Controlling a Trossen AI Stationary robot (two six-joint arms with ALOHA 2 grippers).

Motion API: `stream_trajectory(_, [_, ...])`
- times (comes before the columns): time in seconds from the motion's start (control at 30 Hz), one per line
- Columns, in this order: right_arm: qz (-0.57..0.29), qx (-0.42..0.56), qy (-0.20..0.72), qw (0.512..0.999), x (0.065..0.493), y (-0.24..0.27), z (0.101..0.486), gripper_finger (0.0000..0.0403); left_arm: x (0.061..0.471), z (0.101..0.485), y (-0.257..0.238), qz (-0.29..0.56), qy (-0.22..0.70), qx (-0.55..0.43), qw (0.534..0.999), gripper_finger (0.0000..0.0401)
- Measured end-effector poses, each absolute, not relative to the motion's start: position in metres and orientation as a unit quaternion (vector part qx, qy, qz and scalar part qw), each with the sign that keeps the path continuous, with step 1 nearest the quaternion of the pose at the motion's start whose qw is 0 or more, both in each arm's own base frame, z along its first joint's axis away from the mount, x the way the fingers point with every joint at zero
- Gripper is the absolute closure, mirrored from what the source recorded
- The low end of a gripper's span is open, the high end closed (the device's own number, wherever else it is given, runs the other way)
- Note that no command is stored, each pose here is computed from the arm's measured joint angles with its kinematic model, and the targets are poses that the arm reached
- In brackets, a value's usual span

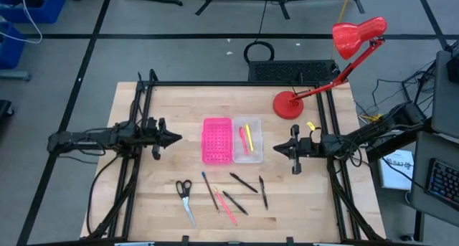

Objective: Pick & place school supplies into a supply box
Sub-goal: Put the black scissors into the supply box

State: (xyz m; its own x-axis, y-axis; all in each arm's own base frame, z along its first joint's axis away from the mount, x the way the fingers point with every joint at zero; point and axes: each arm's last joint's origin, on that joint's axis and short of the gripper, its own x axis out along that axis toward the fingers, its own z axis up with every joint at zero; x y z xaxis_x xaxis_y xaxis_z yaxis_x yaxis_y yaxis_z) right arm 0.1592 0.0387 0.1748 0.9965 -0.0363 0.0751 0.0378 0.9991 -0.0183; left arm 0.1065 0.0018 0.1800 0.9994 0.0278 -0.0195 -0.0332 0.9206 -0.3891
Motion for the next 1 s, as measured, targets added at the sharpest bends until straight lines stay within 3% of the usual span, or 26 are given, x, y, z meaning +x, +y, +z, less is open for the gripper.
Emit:
stream_trajectory(0.2, [0.065,-0.007,-0.031,0.997,0.155,0.042,0.169,0.0403,0.123,0.211,-0.011,0.106,0.074,-0.164,0.978,0.0394])
stream_trajectory(0.43, [0.070,-0.015,-0.031,0.997,0.151,0.041,0.163,0.0403,0.166,0.243,-0.035,0.226,0.128,-0.133,0.957,0.0394])
stream_trajectory(0.73, [0.119,-0.001,-0.057,0.991,0.143,0.040,0.173,0.0403,0.218,0.269,-0.068,0.276,0.167,-0.116,0.940,0.0394])
stream_trajectory(1.0, [0.115,-0.008,-0.078,0.990,0.129,0.036,0.183,0.0403,0.227,0.277,-0.090,0.260,0.163,-0.114,0.945,0.0394])
